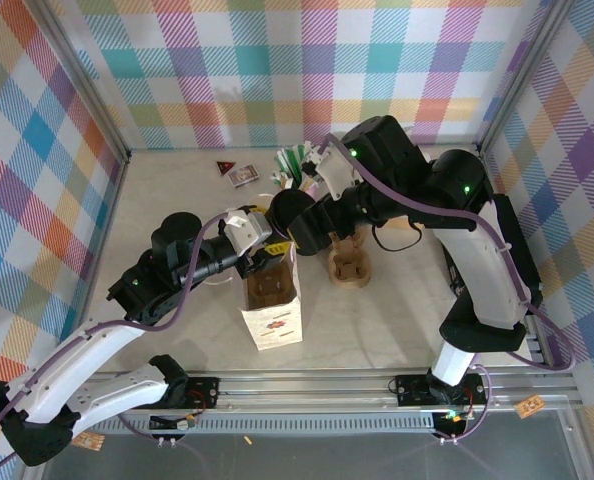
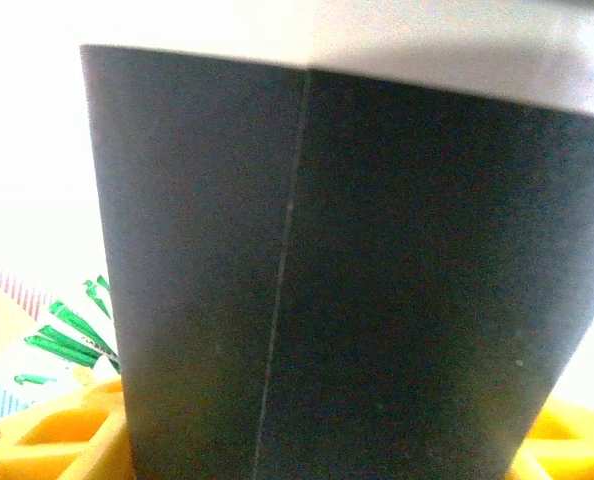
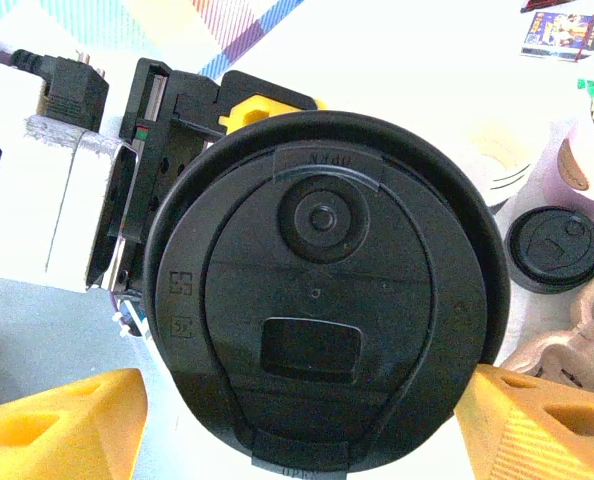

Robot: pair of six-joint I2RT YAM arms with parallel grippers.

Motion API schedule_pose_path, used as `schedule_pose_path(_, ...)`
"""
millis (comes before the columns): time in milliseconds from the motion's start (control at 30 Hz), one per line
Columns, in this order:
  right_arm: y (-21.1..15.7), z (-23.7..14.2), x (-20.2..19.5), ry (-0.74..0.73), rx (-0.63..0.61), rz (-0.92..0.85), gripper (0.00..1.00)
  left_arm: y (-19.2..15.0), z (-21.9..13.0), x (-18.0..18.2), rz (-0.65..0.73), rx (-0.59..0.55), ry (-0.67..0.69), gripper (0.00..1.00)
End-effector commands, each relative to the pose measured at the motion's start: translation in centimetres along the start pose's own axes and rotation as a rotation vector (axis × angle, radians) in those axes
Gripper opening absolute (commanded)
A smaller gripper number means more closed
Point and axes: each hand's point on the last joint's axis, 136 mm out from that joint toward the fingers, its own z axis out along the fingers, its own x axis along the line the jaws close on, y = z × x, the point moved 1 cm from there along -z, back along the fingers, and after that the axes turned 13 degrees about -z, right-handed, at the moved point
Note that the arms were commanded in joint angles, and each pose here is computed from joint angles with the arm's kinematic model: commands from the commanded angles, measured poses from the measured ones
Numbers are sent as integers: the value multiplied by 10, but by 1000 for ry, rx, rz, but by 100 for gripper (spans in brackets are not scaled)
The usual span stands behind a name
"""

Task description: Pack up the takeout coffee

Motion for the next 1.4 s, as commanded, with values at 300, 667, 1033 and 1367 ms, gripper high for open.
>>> schedule_pose_path(300, 10, 9, -12, -67, -24, 15, 79, 16, -6, -7, 7, -88, -40, 44)
schedule_pose_path(667, 0, 22, -9, -61, 43, -23, 78, 24, -7, -5, -45, -140, -28, 44)
schedule_pose_path(1033, -1, 28, -10, -92, 62, -66, 68, 28, -7, -5, -63, -166, -27, 45)
schedule_pose_path(1367, 10, 18, -12, -115, -1, -70, 57, 27, -14, 2, -68, -180, 22, 83)
